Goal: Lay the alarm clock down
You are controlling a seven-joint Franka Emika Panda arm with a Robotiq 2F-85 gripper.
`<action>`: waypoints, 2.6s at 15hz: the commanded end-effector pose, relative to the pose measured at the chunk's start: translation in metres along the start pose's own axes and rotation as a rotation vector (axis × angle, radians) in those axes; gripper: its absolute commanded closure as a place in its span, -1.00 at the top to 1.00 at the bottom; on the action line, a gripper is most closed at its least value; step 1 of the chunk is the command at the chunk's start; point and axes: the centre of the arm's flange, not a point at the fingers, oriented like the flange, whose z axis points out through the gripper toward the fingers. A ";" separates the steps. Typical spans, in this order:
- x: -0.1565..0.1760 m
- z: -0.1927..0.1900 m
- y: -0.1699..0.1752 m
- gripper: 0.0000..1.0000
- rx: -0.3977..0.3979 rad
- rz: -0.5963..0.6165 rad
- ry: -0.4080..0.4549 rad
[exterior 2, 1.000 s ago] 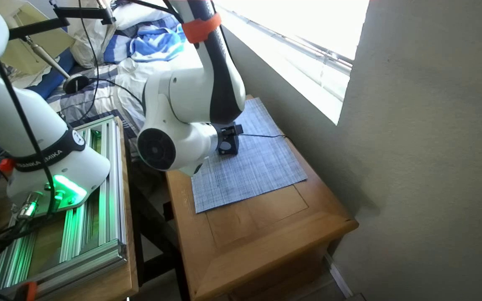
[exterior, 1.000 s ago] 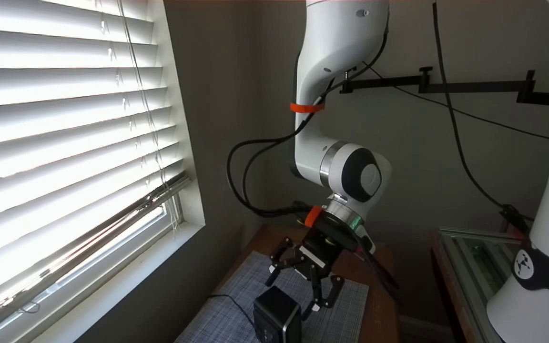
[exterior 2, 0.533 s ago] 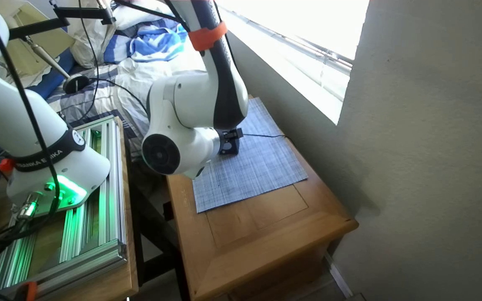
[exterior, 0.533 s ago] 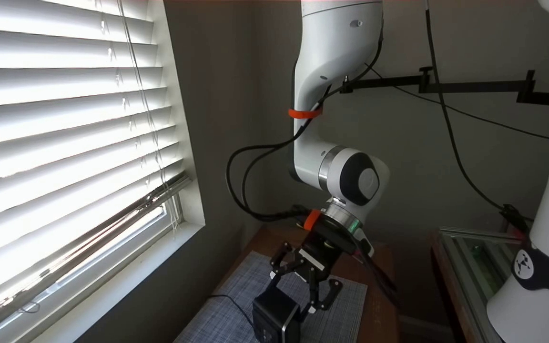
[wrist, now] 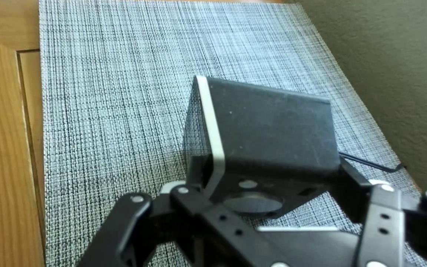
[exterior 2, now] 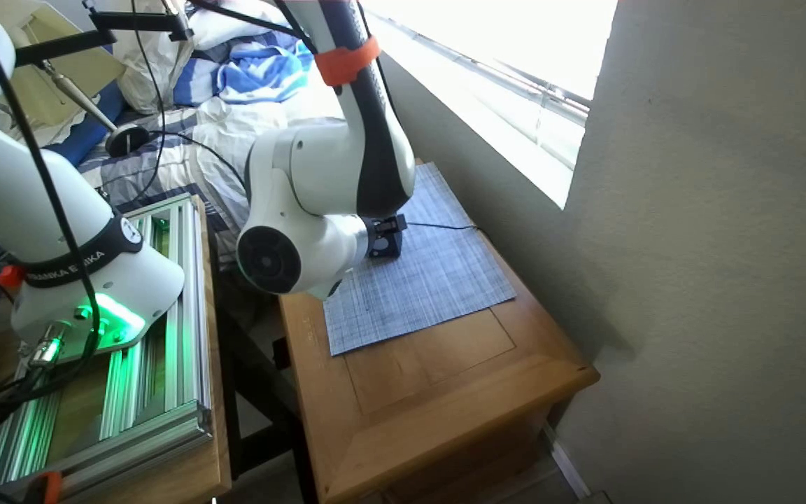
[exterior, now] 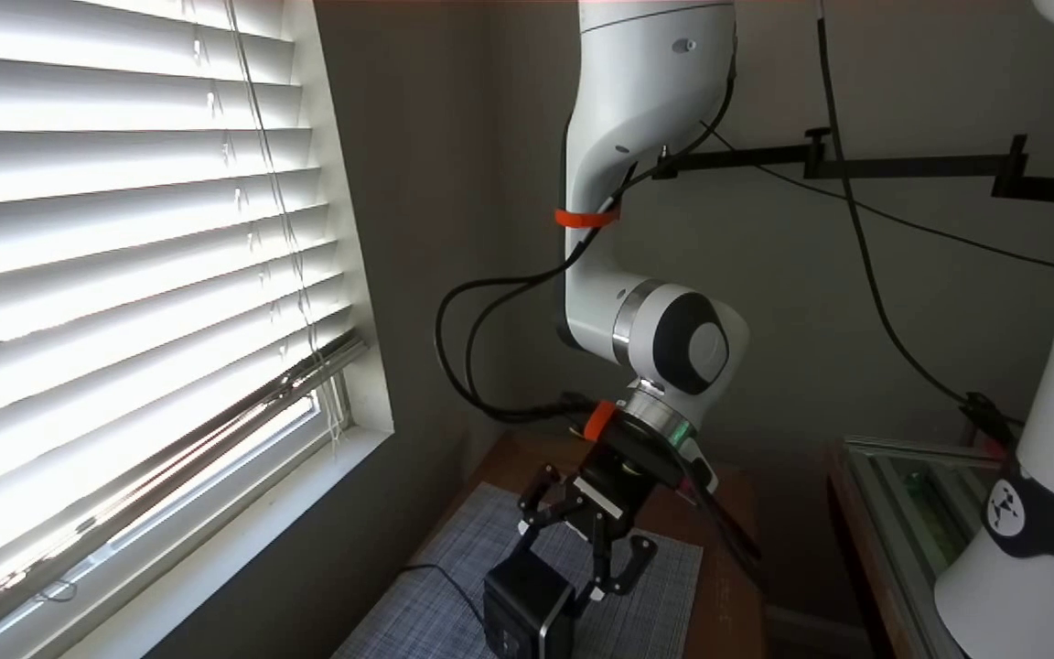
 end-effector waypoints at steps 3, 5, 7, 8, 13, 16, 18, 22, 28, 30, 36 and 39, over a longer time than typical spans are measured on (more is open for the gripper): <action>-0.002 -0.008 -0.005 0.16 -0.002 -0.032 0.006; -0.009 -0.013 -0.008 0.16 -0.012 -0.042 0.025; -0.016 -0.018 -0.012 0.16 -0.025 -0.059 0.047; -0.020 -0.020 -0.015 0.16 -0.037 -0.070 0.059; -0.045 -0.029 -0.032 0.16 -0.141 -0.145 0.154; -0.059 -0.029 -0.044 0.16 -0.211 -0.174 0.242; -0.065 -0.024 -0.051 0.16 -0.248 -0.187 0.290; -0.069 -0.008 -0.060 0.16 -0.318 -0.211 0.314; -0.088 -0.013 -0.067 1.00 -0.354 -0.329 0.352; -0.102 -0.019 -0.073 1.00 -0.375 -0.438 0.421; -0.162 -0.021 -0.082 1.00 -0.487 -0.755 0.564; -0.189 -0.016 -0.078 1.00 -0.561 -0.926 0.603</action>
